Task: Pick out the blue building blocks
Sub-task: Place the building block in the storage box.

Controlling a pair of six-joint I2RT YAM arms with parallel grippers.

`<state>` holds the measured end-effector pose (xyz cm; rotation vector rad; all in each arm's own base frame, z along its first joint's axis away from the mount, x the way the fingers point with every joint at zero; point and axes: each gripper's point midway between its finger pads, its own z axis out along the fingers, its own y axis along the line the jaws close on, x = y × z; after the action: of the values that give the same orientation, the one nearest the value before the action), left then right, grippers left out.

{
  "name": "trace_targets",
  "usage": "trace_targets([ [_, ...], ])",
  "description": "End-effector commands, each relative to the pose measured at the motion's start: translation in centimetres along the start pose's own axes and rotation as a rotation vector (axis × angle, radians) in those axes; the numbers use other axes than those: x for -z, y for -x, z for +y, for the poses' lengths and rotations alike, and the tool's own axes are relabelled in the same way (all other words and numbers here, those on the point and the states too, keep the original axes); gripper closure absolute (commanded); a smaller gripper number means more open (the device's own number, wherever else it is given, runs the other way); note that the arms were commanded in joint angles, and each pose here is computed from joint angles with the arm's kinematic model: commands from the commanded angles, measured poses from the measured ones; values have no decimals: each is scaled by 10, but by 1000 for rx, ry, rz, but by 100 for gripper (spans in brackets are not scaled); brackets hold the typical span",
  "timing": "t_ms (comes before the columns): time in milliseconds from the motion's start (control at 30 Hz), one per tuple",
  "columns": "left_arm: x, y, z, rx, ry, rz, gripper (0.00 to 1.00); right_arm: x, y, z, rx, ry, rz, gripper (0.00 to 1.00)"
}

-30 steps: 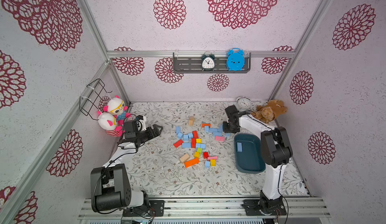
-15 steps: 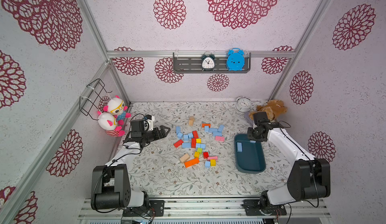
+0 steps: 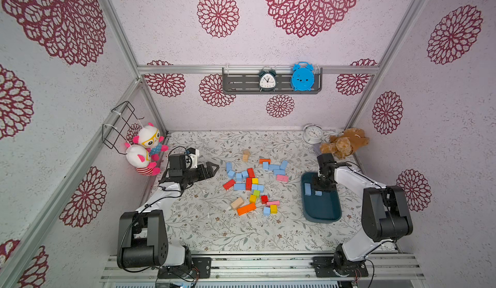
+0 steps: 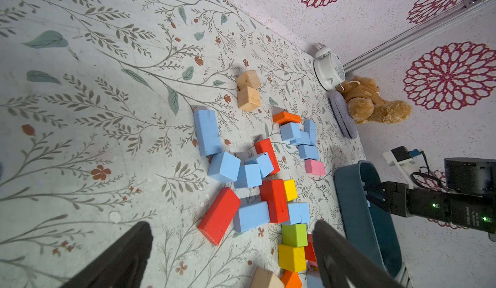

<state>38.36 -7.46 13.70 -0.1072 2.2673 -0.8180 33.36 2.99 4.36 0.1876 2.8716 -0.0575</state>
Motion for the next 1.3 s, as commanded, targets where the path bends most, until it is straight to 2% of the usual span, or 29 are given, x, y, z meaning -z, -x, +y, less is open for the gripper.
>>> trace_targets([
  [0, 0, 0, -1, -25, 7, 0, 3, 2, 16, 8, 21, 38, -33, 71],
  [200, -2, 0, 1, -17, 10, 5, 3, -4, 20, 13, 19, 70, -43, 68],
  [367, -2, -2, 5, -21, 32, 6, 3, -1, 27, 14, 5, 94, -67, 59],
  [433, -2, -2, 7, -22, 41, 6, 3, 3, 28, 14, 0, 102, -72, 50],
  [667, -2, -2, 7, -21, 40, 7, 3, 11, 29, 9, -58, 170, -84, 44],
  [867, -2, -2, 7, -22, 41, 8, 3, 4, 29, 14, -102, 265, -77, 43],
  [1267, -3, -3, 10, -19, 58, 12, 3, -5, 24, 22, -104, 313, -40, 44],
])
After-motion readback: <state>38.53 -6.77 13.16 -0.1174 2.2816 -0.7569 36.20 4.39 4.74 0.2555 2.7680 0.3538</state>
